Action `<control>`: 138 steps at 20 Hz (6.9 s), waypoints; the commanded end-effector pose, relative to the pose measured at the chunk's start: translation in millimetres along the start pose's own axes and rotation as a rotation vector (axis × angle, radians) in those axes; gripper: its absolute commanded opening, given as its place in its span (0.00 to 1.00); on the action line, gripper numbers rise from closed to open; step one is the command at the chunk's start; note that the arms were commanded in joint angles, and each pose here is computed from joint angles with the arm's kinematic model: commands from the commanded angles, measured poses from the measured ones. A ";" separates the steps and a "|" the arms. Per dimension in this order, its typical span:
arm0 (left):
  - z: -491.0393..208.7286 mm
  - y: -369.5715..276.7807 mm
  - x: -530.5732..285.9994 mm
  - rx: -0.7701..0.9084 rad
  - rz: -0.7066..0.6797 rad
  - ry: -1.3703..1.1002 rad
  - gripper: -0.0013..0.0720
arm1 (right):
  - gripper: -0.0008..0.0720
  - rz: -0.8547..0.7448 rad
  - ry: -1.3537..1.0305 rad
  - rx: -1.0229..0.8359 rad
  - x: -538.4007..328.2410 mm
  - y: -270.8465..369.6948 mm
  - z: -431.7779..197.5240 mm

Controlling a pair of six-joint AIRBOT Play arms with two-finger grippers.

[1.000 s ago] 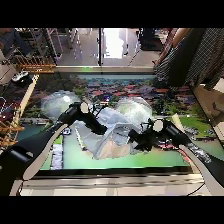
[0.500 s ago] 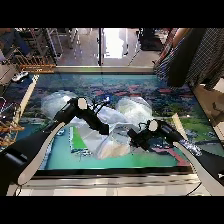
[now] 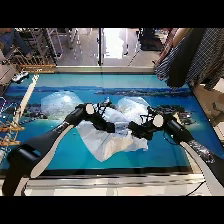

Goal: Fold the clothes and pants, and hang the long-sleeved shirts on hangers.

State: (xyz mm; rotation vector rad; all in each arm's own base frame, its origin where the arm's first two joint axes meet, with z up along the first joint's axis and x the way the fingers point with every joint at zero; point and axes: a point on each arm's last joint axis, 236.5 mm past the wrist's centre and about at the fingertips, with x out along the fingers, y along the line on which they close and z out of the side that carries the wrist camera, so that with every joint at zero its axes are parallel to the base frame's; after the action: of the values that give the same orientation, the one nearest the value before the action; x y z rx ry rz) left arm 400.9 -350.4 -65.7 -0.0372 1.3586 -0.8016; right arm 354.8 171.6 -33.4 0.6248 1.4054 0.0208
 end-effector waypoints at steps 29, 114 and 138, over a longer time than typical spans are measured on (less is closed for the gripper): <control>45.6 -88.1 -165.9 0.219 0.015 -0.256 0.04 | 0.70 -0.025 0.032 0.096 35.8 14.4 -25.8; -294.7 471.6 -402.1 -0.914 0.784 -0.245 0.41 | 0.03 0.174 -0.350 -0.940 -133.8 227.1 50.0; -115.5 332.1 -495.1 -0.248 0.537 -0.804 0.04 | 0.03 0.167 -0.352 -0.918 -133.8 225.6 52.1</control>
State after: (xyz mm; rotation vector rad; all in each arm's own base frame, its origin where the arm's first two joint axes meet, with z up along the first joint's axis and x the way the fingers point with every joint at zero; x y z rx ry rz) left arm 444.8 259.2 93.4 -0.1857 0.8808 0.0936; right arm 453.6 292.4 184.4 -0.0236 0.8624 0.6320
